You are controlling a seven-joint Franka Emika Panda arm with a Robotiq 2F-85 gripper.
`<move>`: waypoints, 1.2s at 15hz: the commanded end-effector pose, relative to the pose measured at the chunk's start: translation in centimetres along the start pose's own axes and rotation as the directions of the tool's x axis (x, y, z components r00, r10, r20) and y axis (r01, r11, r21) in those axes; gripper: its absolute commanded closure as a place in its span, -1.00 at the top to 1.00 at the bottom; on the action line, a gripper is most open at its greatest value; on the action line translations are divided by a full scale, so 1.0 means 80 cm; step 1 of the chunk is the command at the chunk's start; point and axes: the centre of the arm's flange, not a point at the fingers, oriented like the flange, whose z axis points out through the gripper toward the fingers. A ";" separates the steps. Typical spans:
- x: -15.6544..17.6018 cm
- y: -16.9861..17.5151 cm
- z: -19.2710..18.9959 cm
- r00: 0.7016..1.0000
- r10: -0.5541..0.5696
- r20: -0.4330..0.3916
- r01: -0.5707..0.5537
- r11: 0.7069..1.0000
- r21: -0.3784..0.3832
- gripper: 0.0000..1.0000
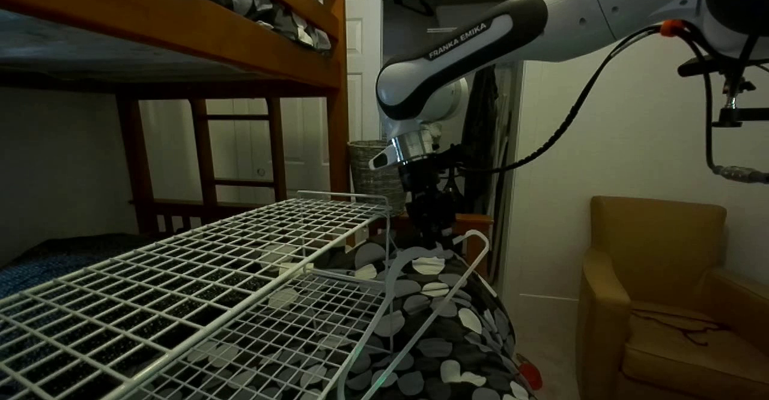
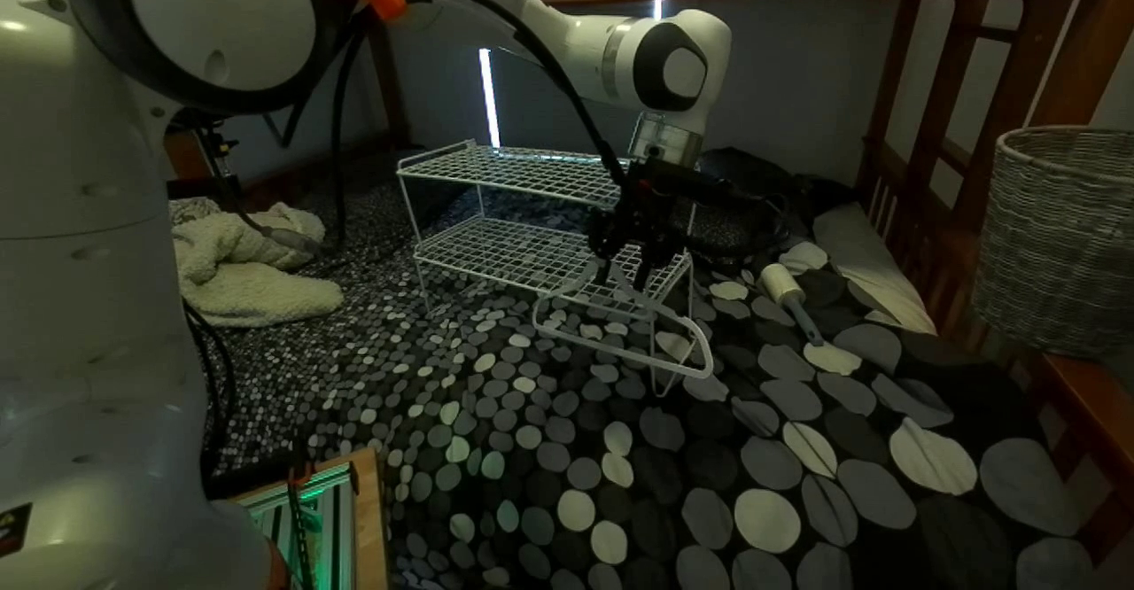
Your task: Hang the hanger on the shoe rack
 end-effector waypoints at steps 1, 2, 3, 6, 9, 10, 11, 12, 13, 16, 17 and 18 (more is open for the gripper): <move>-0.017 -0.027 -0.032 0.998 0.061 -0.022 -0.063 0.996 -0.056 0.92; -0.022 -0.036 -0.041 0.997 0.075 -0.026 -0.077 0.994 -0.081 1.00; -0.028 -0.047 -0.052 0.995 0.092 -0.027 -0.094 0.990 -0.101 1.00; -0.045 -0.077 -0.087 0.985 0.147 -0.088 -0.159 0.975 -0.152 1.00; -0.056 -0.108 -0.127 0.955 0.226 -0.192 -0.267 0.938 -0.222 1.00; -0.060 -0.117 -0.138 0.942 0.249 -0.226 -0.302 0.922 -0.241 1.00; -0.063 -0.126 -0.148 0.925 0.267 -0.269 -0.335 0.908 -0.250 1.00; -0.065 -0.135 -0.160 0.911 0.282 -0.300 -0.361 0.898 -0.253 1.00; -0.067 -0.145 -0.166 0.898 0.285 -0.334 -0.381 0.885 -0.268 1.00; -0.071 -0.173 -0.187 0.875 0.298 -0.382 -0.418 0.862 -0.286 1.00; -0.071 -0.181 -0.190 0.871 0.305 -0.385 -0.431 0.851 -0.299 1.00; -0.072 -0.189 -0.194 0.869 0.306 -0.389 -0.434 0.848 -0.304 1.00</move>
